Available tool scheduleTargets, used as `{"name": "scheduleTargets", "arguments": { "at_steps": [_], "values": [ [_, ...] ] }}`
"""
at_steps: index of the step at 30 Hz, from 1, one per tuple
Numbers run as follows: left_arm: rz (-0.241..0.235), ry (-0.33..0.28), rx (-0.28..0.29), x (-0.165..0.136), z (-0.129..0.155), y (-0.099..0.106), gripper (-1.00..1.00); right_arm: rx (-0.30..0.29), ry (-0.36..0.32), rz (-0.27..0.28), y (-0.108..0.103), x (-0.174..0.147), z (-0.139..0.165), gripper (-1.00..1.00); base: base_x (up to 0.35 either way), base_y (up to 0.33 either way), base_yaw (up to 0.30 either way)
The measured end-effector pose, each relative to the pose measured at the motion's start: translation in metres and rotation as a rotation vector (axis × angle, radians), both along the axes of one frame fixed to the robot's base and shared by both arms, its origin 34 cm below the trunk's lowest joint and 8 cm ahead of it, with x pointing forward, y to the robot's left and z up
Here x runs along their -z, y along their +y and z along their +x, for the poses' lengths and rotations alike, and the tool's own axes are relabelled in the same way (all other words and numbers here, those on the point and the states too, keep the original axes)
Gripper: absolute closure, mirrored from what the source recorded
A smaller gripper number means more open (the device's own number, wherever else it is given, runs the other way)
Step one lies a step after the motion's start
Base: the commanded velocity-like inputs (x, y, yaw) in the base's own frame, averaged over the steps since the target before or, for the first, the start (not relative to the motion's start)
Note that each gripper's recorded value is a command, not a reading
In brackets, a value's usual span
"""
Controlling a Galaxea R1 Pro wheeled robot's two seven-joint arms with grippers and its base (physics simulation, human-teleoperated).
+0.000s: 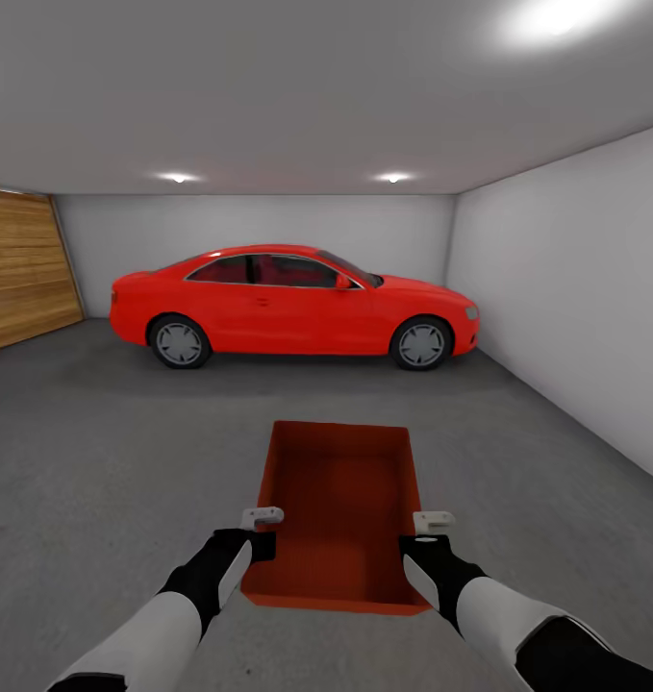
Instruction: Move the two storage containers from the living room to the garage. In the garage, place one container on the floor and stack the other container on top of it (either order is fine).
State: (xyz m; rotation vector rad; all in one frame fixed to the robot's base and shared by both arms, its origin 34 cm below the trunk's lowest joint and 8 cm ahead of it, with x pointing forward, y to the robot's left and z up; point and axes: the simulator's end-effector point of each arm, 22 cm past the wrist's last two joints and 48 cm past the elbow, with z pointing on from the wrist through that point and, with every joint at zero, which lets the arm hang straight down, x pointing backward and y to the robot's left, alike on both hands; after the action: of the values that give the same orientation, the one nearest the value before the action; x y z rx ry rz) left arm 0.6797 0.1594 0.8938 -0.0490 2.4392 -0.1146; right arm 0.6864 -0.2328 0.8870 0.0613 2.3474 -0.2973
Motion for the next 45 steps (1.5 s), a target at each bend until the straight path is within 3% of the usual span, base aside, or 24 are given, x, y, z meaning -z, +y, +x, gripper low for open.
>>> {"name": "scheduleTargets", "arguments": {
  "at_steps": [26, 29, 45],
  "values": [
    [-0.003, -0.002, -0.001, 0.000, 0.001, 0.000, 1.00, -0.001, -0.004, 0.000, 0.000, -0.001, 0.001, 1.00, 0.322, 0.000, 0.000],
    [-0.018, -0.029, -0.013, -0.003, 0.004, -0.001, 1.00, -0.016, -0.028, -0.018, -0.001, -0.010, 0.009, 1.00, 0.322, 0.000, 0.000],
    [-0.033, -0.022, -0.020, 0.005, 0.000, -0.003, 1.00, -0.021, -0.022, -0.029, -0.002, -0.009, 0.007, 1.00, 0.322, 0.000, 0.000]
  ]
}}
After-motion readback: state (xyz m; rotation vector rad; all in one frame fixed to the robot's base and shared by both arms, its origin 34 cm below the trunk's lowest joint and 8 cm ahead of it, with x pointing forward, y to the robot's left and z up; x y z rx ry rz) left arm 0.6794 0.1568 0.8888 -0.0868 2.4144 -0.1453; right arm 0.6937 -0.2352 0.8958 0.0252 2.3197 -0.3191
